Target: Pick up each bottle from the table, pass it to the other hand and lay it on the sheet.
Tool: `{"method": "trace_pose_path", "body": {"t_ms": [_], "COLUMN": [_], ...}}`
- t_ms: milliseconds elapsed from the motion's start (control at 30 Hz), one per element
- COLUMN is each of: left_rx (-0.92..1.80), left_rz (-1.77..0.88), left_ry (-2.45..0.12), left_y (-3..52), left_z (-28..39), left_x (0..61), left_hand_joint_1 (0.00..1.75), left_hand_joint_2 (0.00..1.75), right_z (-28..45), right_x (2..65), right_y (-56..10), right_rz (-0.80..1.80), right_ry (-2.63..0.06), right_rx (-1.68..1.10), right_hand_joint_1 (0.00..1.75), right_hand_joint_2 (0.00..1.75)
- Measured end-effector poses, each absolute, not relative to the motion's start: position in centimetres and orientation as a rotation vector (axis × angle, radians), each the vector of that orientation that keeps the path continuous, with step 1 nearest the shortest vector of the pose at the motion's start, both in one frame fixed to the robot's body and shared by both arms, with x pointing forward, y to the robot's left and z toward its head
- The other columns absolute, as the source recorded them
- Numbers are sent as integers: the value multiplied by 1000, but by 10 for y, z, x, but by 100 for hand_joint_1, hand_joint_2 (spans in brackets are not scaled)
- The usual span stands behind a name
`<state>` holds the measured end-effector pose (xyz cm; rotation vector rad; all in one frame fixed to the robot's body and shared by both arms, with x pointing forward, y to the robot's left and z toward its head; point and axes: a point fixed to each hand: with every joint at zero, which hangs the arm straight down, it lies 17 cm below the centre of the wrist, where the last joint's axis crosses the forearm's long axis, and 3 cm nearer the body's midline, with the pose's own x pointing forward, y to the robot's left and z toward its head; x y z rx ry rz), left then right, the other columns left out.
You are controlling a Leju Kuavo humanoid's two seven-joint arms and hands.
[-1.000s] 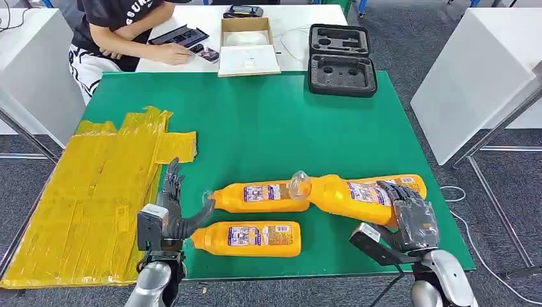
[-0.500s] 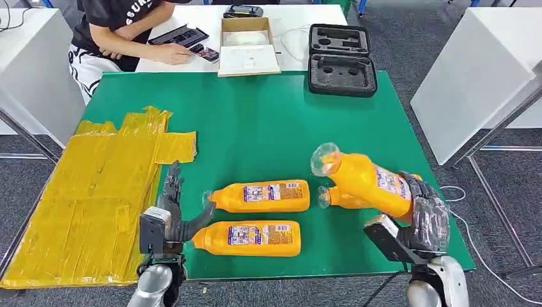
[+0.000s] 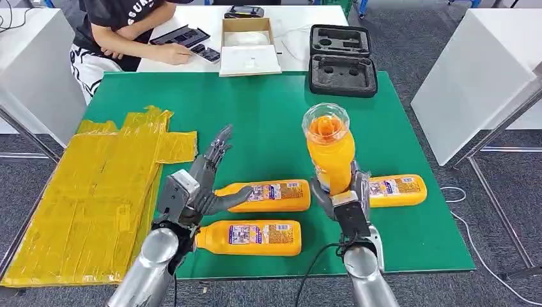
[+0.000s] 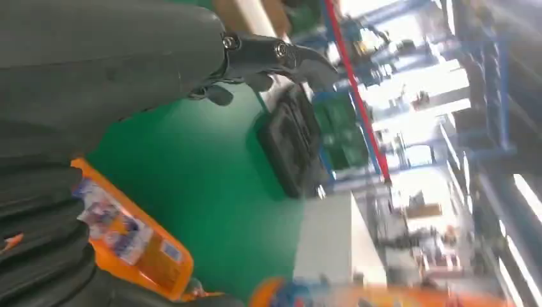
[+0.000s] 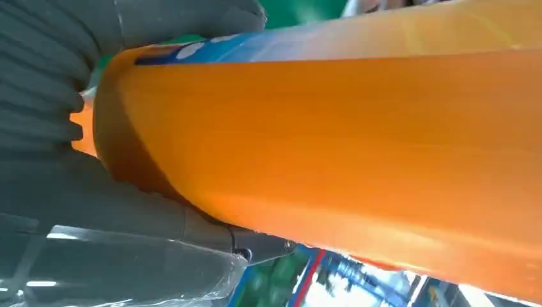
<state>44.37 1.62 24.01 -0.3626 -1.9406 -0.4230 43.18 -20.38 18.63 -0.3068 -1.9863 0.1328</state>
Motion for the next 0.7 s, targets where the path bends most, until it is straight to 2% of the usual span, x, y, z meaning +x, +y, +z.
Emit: {"method": "trace_pose_path", "body": {"t_ms": [300,700], "left_rx": [-528,-540], "left_rz": [-509,-565], "left_ry": [-1939,-1956], "left_y": [-3,-12], "left_z": [274,283], "left_x": [441,436], "left_hand_joint_1": [0,0], "left_hand_joint_2": [175,175], "right_z": [207,197], "right_x": [443,446], "right_y": [-153,-127], "right_rz": [202,311], "right_ry": [-2051,-2032], "right_rx": [-166,-94], "right_hand_joint_1": [175,175], "right_hand_joint_2": [175,175]}}
